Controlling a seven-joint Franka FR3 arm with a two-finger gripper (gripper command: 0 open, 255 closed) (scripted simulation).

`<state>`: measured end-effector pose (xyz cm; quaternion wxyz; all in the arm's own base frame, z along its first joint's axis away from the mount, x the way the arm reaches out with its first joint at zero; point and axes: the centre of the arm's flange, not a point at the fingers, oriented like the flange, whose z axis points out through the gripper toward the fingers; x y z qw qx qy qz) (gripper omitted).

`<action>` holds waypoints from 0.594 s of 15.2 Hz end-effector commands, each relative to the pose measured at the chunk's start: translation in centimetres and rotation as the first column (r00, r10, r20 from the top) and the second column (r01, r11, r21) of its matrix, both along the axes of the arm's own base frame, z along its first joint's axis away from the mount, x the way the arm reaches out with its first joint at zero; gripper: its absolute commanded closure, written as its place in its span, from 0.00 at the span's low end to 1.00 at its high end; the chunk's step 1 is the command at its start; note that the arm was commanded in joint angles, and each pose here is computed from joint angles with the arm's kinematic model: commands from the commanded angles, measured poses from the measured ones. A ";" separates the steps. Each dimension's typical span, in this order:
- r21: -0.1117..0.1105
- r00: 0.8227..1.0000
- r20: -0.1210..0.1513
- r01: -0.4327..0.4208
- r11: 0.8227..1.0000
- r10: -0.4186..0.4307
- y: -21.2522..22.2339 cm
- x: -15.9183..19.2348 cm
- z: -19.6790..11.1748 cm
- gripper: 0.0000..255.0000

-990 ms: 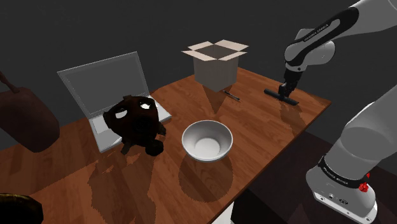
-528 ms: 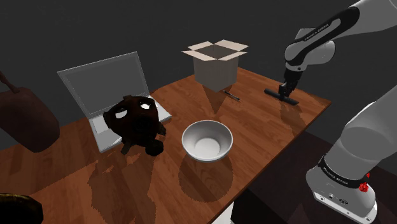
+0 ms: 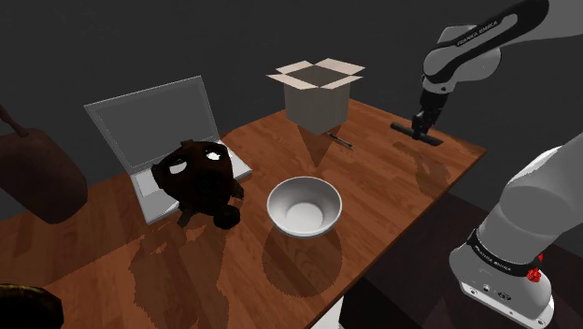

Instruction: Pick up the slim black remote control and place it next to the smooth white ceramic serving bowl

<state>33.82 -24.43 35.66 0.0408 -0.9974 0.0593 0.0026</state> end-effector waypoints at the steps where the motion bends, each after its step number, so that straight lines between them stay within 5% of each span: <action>1: 0.000 1.000 0.000 0.000 1.000 0.000 0.0 0.0 1.1 1.00; 9: 0.000 1.000 0.000 0.000 1.000 0.000 0.0 0.0 5.3 1.00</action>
